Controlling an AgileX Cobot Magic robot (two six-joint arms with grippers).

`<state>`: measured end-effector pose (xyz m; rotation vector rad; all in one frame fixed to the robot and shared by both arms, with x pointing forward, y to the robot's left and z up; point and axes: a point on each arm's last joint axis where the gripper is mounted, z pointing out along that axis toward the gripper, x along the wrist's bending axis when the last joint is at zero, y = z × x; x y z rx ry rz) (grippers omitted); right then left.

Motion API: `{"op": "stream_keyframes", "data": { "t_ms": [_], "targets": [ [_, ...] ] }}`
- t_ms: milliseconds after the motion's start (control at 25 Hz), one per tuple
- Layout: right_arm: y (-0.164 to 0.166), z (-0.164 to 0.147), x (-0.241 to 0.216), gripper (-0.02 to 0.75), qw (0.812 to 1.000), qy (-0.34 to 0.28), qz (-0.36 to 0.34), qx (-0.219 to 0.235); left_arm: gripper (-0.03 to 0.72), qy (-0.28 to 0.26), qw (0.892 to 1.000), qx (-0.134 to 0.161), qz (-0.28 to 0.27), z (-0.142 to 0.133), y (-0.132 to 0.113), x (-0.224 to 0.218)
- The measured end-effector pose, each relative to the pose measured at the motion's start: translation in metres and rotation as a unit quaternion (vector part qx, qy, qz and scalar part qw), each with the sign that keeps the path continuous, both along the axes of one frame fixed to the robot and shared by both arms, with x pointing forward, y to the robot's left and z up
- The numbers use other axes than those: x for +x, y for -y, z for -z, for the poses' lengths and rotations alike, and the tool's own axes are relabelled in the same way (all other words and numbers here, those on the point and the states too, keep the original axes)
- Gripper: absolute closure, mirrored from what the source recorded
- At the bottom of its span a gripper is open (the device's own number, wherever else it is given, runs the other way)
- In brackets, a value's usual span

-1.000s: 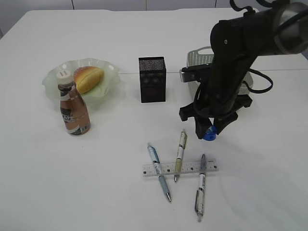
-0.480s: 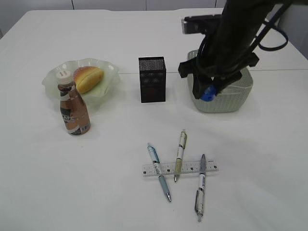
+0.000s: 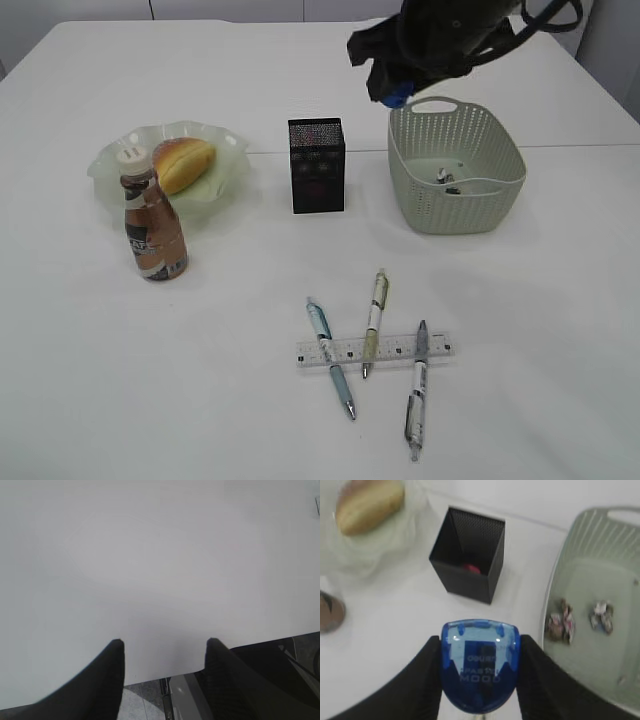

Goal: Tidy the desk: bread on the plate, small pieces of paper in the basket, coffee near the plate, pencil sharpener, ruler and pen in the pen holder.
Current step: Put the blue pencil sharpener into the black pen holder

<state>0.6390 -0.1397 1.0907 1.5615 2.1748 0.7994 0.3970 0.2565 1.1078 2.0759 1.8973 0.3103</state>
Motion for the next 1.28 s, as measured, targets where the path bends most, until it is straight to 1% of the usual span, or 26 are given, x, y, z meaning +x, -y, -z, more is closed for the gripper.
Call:
{"op": "stream_keyframes", "data": {
  "t_ms": [80,200,360,560,840,1280],
  "targets": [
    [-0.003,-0.006,0.007,0.405,0.999,0.048,0.001,0.019,0.315,0.000,1.000,0.000,0.000,0.000,0.000,0.000],
    [-0.006,-0.017,0.015,0.405,0.992,0.118,0.002,0.047,0.315,0.000,1.000,0.000,0.000,0.000,0.000,0.000],
    [-0.010,-0.013,0.027,0.405,0.984,0.168,0.002,0.064,0.315,0.000,1.000,0.000,0.000,0.000,0.000,0.000],
    [-0.017,0.015,0.045,0.405,0.983,0.174,0.002,0.064,0.316,0.000,1.000,0.000,0.000,0.000,0.000,0.000],
    [-0.025,0.051,0.066,0.405,0.977,0.200,0.002,0.071,0.316,0.000,1.000,0.000,0.000,0.000,0.000,0.000],
    [-0.031,0.080,0.082,0.405,0.965,0.244,0.005,0.090,0.316,0.000,1.000,0.000,0.000,0.000,0.000,0.000]
  ]
}}
